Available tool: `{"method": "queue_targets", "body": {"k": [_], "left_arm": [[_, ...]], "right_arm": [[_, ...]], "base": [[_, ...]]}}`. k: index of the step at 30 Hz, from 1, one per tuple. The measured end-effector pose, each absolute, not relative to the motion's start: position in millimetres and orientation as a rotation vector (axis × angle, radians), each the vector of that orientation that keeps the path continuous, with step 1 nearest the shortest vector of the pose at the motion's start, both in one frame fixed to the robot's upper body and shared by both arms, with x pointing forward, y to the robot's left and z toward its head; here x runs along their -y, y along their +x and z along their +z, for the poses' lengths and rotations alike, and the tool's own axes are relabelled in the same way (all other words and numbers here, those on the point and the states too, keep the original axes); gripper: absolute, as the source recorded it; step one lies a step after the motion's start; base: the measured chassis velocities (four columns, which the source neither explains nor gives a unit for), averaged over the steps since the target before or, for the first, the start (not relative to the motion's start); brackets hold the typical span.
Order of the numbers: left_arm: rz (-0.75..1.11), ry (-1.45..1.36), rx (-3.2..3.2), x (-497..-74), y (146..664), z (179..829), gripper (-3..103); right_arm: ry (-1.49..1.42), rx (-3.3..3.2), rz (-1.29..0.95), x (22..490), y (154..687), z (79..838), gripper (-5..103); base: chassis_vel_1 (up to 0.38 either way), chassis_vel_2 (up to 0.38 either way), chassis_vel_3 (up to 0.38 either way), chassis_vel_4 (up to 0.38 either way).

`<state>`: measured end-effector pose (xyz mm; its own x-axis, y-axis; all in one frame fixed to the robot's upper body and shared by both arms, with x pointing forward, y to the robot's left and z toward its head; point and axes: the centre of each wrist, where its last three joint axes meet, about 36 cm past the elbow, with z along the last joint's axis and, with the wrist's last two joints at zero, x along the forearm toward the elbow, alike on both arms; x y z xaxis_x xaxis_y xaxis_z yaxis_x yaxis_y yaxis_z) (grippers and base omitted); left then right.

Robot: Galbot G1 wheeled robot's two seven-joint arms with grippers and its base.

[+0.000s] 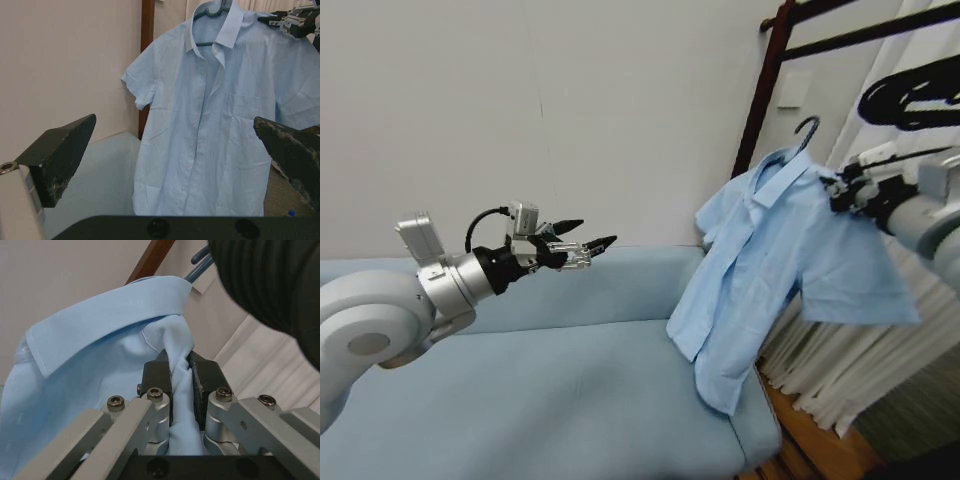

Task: Pick up the clothes from the sofa and hang them on the clothes hanger.

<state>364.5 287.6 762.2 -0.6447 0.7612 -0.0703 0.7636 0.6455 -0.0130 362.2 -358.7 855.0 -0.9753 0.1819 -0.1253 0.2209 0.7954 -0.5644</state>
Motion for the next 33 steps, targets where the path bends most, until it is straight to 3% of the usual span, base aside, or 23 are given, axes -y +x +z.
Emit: {"method": "queue_targets", "body": {"k": [12,25,33], "left_arm": [[-0.094,1.33,-2.794,-283.9,371.9,750.0,100],[-0.136,1.315,-2.805,-287.8,382.5,745.9,100],[-0.133,1.225,-2.851,-287.6,386.0,732.4,100]], "right_arm": [[0.337,-2.952,-0.881,364.1,343.0,887.9,9],[0.205,-2.936,-0.81,331.0,307.0,896.6,9],[0.206,-2.961,-0.737,340.6,302.8,914.6,9]], "base": [[0.0,0.0,0.0,0.0],[0.0,0.0,0.0,0.0],[0.0,0.0,0.0,0.0]]}}
